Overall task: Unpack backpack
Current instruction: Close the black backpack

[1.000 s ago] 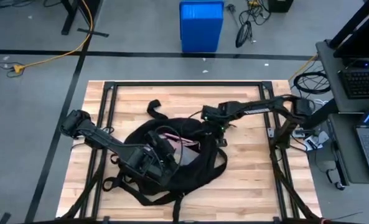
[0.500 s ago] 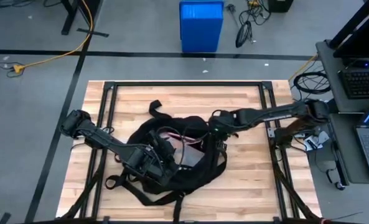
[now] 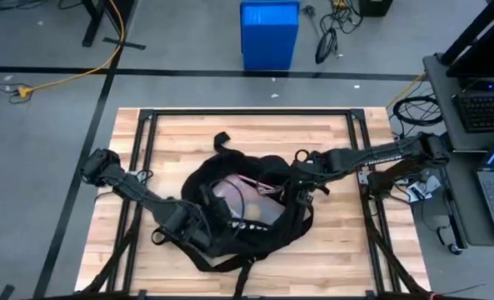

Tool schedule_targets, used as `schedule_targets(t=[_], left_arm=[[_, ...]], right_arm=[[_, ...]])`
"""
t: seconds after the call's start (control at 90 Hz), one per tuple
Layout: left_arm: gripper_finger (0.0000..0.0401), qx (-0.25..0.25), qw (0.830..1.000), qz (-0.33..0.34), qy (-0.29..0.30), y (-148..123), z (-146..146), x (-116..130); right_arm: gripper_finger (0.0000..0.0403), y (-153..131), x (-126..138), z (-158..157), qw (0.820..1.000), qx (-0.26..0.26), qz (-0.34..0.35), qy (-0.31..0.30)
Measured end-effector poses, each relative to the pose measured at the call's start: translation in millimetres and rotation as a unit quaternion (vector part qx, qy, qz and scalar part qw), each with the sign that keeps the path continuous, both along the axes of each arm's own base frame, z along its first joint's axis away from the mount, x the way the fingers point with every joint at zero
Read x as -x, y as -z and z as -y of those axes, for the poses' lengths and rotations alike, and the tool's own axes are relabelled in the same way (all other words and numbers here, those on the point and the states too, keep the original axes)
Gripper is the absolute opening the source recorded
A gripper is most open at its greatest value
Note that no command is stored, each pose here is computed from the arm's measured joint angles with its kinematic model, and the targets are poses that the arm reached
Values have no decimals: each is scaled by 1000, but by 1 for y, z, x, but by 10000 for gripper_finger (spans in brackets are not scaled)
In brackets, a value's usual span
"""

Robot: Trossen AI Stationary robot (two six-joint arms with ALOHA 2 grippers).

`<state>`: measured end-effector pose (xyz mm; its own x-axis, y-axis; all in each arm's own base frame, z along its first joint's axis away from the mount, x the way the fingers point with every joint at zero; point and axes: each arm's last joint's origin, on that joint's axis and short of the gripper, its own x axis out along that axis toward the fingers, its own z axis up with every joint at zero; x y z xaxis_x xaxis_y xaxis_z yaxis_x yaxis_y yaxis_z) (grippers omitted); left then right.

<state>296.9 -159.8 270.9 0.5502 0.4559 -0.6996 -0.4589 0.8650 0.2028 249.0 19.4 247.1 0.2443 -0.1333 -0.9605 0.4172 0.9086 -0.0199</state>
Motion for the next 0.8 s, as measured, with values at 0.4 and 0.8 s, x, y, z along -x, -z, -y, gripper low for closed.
schedule_targets(t=[0.4, 0.8], left_arm=[[246, 105, 990, 59, 74, 0, 65, 23], [246, 115, 989, 2, 91, 75, 94, -9]], right_arm=[[1, -2, -2, -33, 997, -55, 32, -31], [2, -6, -18, -66, 986, -76, 148, -3]])
